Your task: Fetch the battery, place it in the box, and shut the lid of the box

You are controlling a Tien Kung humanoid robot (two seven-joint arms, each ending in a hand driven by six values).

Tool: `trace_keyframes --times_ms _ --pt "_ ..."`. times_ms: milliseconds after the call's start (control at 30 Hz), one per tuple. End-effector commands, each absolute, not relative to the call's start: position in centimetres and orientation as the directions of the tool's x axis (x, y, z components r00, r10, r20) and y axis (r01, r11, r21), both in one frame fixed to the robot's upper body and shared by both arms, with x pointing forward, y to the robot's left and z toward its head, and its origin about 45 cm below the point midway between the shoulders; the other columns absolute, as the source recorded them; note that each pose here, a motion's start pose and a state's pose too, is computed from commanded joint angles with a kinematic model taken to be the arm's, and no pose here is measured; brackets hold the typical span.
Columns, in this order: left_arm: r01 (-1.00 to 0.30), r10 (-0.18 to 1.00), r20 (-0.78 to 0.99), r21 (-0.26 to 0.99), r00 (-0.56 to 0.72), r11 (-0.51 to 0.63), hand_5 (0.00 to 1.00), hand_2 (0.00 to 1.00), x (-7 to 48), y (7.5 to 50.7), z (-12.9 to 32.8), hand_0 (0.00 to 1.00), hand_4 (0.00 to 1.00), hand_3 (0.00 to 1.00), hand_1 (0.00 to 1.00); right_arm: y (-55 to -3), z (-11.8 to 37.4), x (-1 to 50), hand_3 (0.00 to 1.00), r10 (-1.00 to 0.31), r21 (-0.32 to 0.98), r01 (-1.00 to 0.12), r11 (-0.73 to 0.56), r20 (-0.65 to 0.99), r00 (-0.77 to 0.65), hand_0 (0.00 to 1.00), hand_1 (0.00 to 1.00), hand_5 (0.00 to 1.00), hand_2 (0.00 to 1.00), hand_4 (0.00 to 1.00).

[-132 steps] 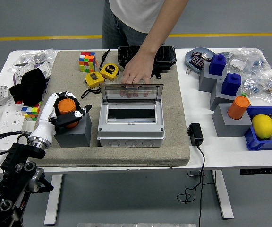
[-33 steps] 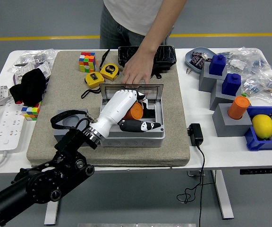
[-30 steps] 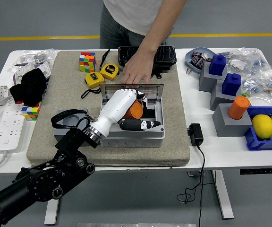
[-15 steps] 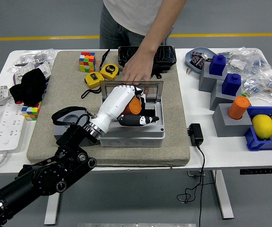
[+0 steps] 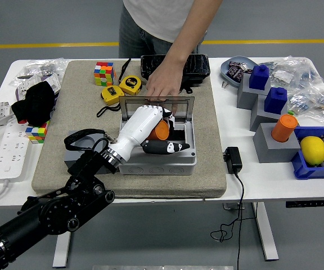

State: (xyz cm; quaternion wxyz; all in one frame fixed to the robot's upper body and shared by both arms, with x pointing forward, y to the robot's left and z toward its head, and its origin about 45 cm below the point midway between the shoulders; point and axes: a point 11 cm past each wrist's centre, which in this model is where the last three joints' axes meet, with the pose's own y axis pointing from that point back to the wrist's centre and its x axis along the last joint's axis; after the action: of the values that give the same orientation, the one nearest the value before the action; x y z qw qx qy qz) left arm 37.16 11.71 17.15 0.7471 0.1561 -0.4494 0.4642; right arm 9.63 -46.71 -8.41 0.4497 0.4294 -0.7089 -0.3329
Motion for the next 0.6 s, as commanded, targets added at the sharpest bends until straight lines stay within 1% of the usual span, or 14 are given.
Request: trace_keyframes --times_ms 67,233,267,433,467,600 --pt "-0.834 0.551 0.819 -0.185 0.161 0.520 0.456 0.032 37.21 11.72 17.19 0.046 0.998 0.038 0.002 -46.72 -8.40 9.67 0.827 -0.908 0.858 -0.310 0.410 0.352 -0.227 0.879 0.840 0.998 0.784 0.998" --pt "-0.831 0.550 0.821 -0.195 0.152 0.521 0.456 0.032 37.18 11.73 17.32 0.046 0.998 0.038 0.002 -46.73 -8.39 9.70 0.827 -0.909 0.858 -0.311 0.409 0.350 -0.228 0.879 0.840 0.998 0.784 0.998" --pt "-0.830 0.550 0.821 -0.196 0.152 0.523 0.482 0.119 37.17 11.72 17.33 0.137 0.998 0.108 0.078 -46.73 -8.39 9.68 0.827 -0.909 0.858 -0.311 0.409 0.350 -0.228 0.880 0.840 0.998 0.783 0.998" --pt "-0.829 0.545 0.823 -0.187 0.161 0.527 0.482 0.119 37.18 11.69 17.22 0.137 0.998 0.108 0.078 -46.71 -8.43 9.55 0.827 -0.909 0.859 -0.308 0.409 0.351 -0.227 0.880 0.840 0.998 0.783 0.998" --pt "-0.829 0.543 0.824 -0.184 0.163 0.528 0.490 0.197 37.18 11.68 17.19 0.190 0.998 0.197 0.182 -46.71 -8.43 9.55 0.827 -0.909 0.859 -0.308 0.409 0.350 -0.228 0.879 0.840 0.998 0.784 0.998" --pt "-0.829 0.537 0.827 -0.176 0.168 0.531 0.490 0.197 37.21 11.66 17.09 0.190 0.998 0.197 0.182 -46.69 -8.41 9.66 0.827 -0.909 0.859 -0.311 0.408 0.349 -0.228 0.879 0.840 0.998 0.784 0.998"
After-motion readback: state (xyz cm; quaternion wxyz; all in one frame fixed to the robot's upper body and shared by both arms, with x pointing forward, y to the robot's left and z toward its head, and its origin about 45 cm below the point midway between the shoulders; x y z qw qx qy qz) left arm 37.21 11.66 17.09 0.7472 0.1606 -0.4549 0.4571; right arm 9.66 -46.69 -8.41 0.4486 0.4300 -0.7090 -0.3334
